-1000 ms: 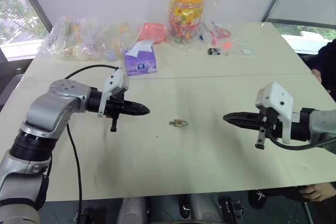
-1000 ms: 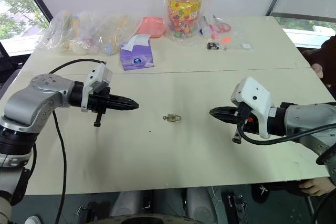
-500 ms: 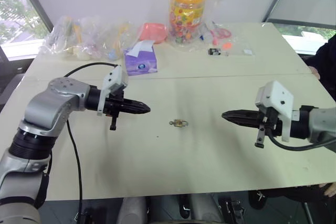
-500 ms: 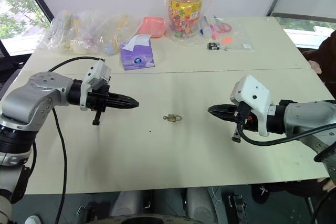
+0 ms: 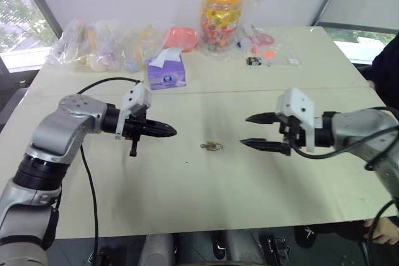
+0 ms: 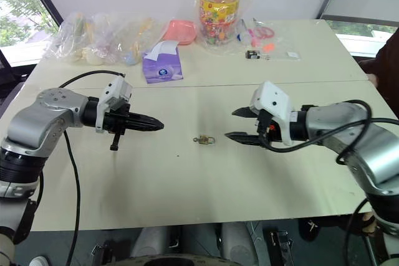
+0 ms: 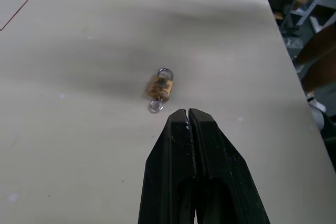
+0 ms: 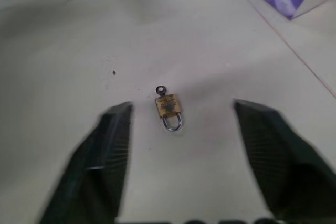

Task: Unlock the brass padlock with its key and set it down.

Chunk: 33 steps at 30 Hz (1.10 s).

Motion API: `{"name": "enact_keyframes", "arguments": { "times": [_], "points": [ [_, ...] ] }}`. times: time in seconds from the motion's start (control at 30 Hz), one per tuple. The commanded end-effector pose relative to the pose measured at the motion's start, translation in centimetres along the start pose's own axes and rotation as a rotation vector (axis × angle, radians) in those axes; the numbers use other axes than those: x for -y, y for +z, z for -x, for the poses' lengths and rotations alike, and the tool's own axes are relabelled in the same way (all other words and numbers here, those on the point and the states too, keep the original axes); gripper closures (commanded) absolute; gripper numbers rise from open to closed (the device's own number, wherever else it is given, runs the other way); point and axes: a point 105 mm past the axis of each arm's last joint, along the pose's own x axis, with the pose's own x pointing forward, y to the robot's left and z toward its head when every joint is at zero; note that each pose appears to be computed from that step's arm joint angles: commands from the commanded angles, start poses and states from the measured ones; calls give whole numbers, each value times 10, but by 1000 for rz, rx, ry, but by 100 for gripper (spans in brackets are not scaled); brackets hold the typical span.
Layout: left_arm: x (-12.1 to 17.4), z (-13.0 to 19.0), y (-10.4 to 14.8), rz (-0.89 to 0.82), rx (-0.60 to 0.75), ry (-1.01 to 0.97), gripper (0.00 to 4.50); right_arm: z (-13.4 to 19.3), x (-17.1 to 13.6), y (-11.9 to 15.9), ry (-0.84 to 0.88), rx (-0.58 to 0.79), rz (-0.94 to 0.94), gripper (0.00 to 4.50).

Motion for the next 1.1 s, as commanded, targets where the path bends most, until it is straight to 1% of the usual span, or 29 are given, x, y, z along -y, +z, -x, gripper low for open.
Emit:
{"name": "enact_keyframes", "arguments": {
  "times": [0.03, 0.1, 0.2, 0.33, 0.47, 0.87, 1.0, 1.1],
  "points": [
    [-1, 2, 6, -52, 1, 7, 450, -12, 3, 4, 30, -4, 30, 5],
    [-1, 2, 5, -55, 0, 15, 450, -25, 7, 1, 42, -22, 6, 5],
    [-1, 3, 3, -55, 0, 27, 450, -42, 8, -11, 74, -110, -18, 5],
    [-1, 4, 1, -56, -1, 41, 450, -59, 5, -13, 118, -133, -47, 5],
    [0, 5, 0, -57, 0, 49, 450, -79, 3, -22, 143, -165, -33, 5],
    [1, 6, -2, -63, -14, 61, 450, -103, 16, -47, 100, -244, -15, 5],
    [1, 6, -3, -65, -16, 63, 450, -105, 12, -52, 113, -258, -6, 5],
    [2, 7, -2, -66, -17, 64, 450, -106, 7, -52, 122, -262, 5, 85]
  ]
}}
